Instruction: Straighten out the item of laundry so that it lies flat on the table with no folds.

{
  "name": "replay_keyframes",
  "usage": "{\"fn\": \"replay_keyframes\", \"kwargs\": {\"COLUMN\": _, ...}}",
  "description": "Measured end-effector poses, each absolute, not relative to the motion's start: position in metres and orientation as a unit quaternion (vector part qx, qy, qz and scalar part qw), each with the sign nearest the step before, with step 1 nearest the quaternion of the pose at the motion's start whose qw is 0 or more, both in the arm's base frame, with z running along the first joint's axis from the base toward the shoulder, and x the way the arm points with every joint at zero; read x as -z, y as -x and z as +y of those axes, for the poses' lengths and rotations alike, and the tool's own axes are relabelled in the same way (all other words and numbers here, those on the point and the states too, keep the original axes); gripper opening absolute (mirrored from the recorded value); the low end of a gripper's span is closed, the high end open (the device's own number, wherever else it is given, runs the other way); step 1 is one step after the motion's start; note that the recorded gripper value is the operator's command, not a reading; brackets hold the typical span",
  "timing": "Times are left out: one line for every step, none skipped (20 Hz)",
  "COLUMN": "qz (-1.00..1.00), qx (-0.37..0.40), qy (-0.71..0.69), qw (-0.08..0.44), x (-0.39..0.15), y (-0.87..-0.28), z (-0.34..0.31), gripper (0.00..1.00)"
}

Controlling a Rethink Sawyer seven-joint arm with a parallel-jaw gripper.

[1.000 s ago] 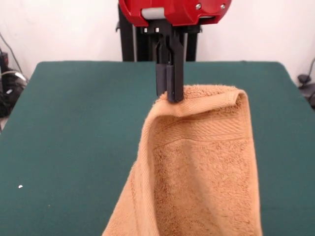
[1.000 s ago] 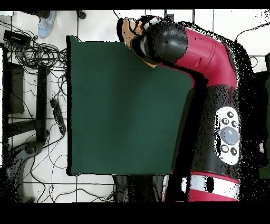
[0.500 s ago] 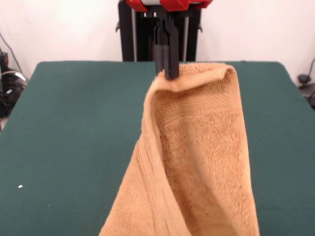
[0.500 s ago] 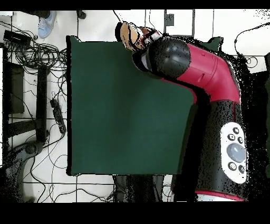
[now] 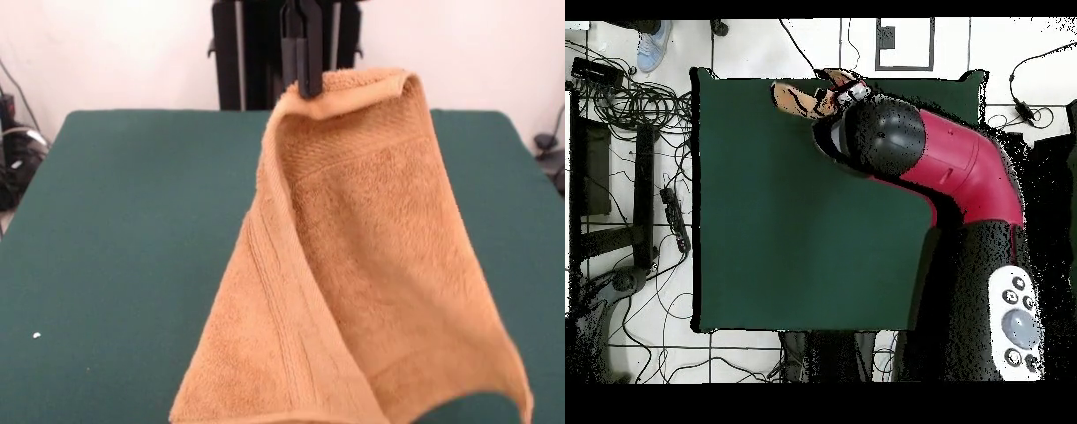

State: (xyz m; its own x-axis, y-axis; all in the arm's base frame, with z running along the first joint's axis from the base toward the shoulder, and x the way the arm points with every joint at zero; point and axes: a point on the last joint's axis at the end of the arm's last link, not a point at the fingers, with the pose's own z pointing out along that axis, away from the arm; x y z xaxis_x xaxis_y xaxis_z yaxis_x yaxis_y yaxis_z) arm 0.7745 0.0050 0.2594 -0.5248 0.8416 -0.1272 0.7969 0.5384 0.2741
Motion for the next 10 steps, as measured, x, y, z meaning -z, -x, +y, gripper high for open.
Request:
{"fn": "replay_keyframes", "kwargs": {"qz": 0.868, "qx": -0.091, "qy": -0.473, "qw": 0.123, "x": -0.260, "y": -0.771, "z": 0.004, "gripper": 0.00}}
{"fn": "replay_keyframes", "kwargs": {"qz": 0.867, "qx": -0.090, "qy": -0.474, "qw": 0.124, "x": -0.261, "y": -0.768, "z": 0.004, "gripper": 0.00}}
{"fn": "replay_keyframes", "kwargs": {"qz": 0.867, "qx": -0.090, "qy": -0.474, "qw": 0.124, "x": -0.261, "y": -0.766, "z": 0.003, "gripper": 0.00}}
{"fn": "replay_keyframes", "kwargs": {"qz": 0.866, "qx": -0.090, "qy": -0.475, "qw": 0.124, "x": -0.261, "y": -0.764, "z": 0.002, "gripper": 0.00}}
{"fn": "replay_keyframes", "kwargs": {"qz": 0.866, "qx": -0.090, "qy": -0.476, "qw": 0.124, "x": -0.261, "y": -0.762, "z": 0.002, "gripper": 0.00}}
{"fn": "replay_keyframes", "kwargs": {"qz": 0.865, "qx": -0.089, "qy": -0.478, "qw": 0.124, "x": -0.261, "y": -0.759, "z": 0.000, "gripper": 0.00}}
{"fn": "replay_keyframes", "kwargs": {"qz": 0.865, "qx": -0.089, "qy": -0.478, "qw": 0.124, "x": -0.260, "y": -0.758, "z": 0.000, "gripper": 0.00}}
{"fn": "replay_keyframes", "kwargs": {"qz": 0.864, "qx": -0.089, "qy": -0.479, "qw": 0.124, "x": -0.260, "y": -0.757, "z": -0.001, "gripper": 0.00}}
{"fn": "replay_keyframes", "kwargs": {"qz": 0.864, "qx": -0.089, "qy": -0.480, "qw": 0.124, "x": -0.259, "y": -0.755, "z": -0.002, "gripper": 0.00}}
{"fn": "replay_keyframes", "kwargs": {"qz": 0.863, "qx": -0.088, "qy": -0.481, "qw": 0.125, "x": -0.259, "y": -0.753, "z": -0.002, "gripper": 0.00}}
